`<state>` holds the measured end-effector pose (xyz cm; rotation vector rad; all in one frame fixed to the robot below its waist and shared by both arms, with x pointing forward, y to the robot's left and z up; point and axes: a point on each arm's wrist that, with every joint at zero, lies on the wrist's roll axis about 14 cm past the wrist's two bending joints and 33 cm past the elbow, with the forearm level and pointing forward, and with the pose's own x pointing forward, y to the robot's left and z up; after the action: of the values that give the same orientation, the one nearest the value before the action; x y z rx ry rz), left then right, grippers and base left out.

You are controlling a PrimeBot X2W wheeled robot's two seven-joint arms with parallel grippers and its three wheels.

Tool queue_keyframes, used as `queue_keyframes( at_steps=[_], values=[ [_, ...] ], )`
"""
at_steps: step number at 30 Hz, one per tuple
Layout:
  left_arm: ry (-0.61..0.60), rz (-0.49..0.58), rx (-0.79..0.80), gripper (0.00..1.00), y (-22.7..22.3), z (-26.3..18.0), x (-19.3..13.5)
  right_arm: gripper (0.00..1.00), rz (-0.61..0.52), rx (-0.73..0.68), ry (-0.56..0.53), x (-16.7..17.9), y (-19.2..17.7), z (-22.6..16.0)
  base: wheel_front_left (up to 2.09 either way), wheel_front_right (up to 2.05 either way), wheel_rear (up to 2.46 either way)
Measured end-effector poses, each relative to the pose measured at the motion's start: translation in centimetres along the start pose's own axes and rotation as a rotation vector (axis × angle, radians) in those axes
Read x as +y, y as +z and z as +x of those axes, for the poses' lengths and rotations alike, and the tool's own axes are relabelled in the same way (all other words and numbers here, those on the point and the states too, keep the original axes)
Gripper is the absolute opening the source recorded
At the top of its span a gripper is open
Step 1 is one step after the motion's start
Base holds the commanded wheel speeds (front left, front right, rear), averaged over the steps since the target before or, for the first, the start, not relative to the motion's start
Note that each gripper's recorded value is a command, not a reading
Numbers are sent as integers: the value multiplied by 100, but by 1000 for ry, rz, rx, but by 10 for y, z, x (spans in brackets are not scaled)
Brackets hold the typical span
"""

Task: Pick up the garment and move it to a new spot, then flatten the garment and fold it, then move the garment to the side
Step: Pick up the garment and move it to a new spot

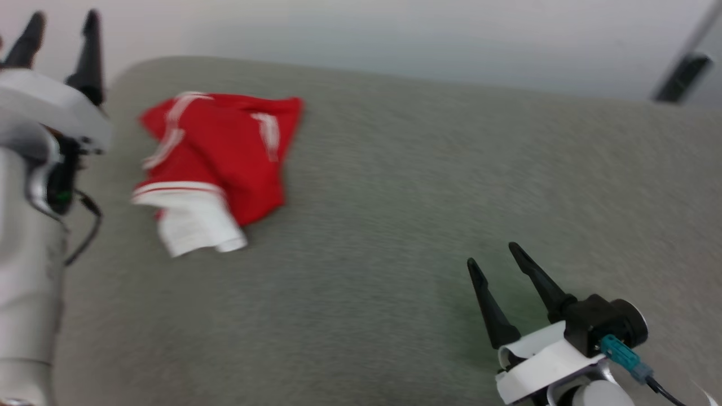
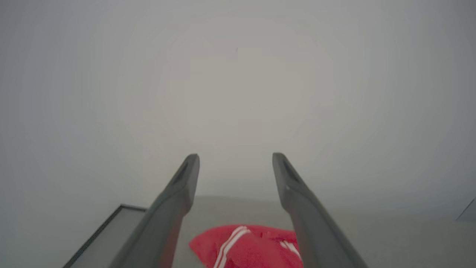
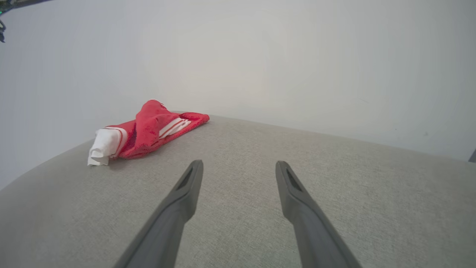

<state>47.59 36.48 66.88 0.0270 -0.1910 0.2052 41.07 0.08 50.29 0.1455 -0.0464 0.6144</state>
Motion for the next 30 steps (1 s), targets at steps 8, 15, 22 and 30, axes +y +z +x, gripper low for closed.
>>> queue_keyframes(
  at_steps=[8,15,22,30],
  values=[
    [-15,-88,697,100,-161,19,-35,100,23,32,-143,-43,-18,-20,0,0,0],
    [-89,-113,974,100,-234,14,-76,100,25,57,-195,-64,-30,-24,0,0,0],
    [-33,-44,1135,100,-291,6,-66,100,27,83,-214,-75,-44,-23,0,0,0],
    [-39,-64,1195,0,-312,4,-74,100,30,92,-228,-78,-48,-27,0,0,0]
  ],
)
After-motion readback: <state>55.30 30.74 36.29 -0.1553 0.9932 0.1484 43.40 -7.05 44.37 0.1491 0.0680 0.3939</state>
